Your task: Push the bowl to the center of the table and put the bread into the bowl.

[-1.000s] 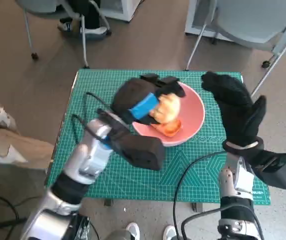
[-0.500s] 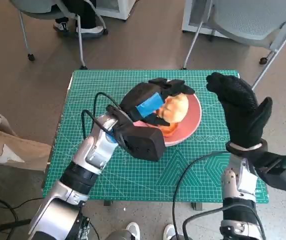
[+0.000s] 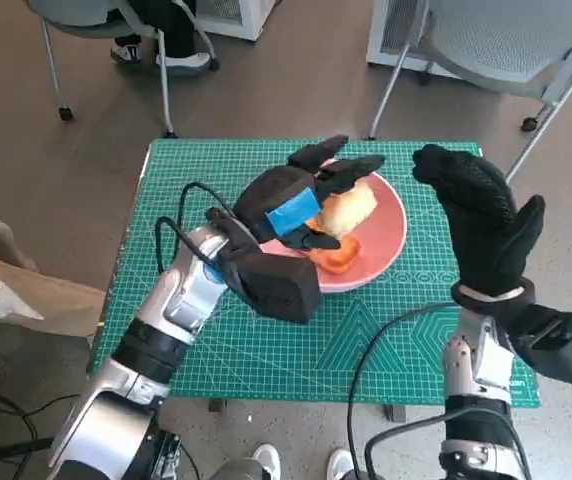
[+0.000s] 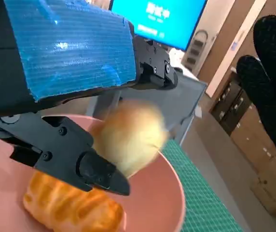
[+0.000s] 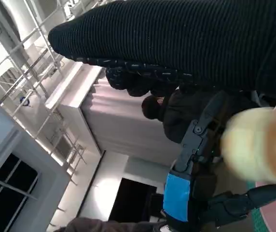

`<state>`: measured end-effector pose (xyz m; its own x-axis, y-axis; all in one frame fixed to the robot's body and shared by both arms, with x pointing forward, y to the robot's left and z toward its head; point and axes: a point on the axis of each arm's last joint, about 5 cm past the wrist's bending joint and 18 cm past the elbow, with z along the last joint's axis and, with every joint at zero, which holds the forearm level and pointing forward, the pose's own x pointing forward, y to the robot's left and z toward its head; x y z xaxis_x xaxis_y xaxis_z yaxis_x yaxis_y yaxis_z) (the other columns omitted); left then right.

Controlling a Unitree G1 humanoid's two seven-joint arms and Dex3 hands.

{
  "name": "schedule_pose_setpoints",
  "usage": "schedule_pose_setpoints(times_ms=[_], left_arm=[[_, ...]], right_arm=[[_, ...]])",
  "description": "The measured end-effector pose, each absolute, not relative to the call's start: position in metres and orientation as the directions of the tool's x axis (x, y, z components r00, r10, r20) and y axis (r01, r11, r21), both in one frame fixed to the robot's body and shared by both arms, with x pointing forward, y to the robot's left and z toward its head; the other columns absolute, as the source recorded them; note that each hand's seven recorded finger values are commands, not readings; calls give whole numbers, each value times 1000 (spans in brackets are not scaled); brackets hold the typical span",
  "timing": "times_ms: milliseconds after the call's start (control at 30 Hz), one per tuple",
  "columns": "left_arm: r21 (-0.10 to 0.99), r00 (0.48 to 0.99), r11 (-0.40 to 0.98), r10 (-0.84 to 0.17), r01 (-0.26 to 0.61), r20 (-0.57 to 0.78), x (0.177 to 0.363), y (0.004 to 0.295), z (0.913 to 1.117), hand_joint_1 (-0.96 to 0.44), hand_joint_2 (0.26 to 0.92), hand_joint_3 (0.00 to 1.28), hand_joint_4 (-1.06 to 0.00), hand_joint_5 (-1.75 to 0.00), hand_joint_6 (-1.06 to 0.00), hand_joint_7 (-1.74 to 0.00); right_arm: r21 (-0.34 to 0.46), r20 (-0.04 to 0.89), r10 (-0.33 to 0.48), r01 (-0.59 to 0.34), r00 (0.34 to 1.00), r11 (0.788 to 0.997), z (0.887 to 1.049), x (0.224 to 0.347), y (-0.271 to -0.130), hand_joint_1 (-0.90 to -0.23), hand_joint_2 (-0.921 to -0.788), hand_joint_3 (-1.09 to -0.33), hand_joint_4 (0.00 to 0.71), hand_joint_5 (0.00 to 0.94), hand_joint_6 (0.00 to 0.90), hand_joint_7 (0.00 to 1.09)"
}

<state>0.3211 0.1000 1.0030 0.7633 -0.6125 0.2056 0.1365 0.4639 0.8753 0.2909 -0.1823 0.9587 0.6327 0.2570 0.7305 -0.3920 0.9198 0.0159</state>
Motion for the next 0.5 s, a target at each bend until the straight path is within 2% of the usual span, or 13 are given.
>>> schedule_pose_setpoints(times_ms=[300, 500], left_arm=[[856, 767, 507, -586, 96, 261, 323, 108, 1000, -772, 921, 363, 1, 1, -159, 0], [767, 761, 632, -553, 116, 341, 326, 121, 1002, -791, 921, 451, 1, 1, -156, 0]], right_arm=[[8, 734, 262, -394, 627, 919, 961, 292, -181, -620, -921, -756, 232, 0, 107, 471], [5, 742, 263, -396, 617, 918, 967, 294, -179, -619, -921, -760, 230, 0, 104, 473]])
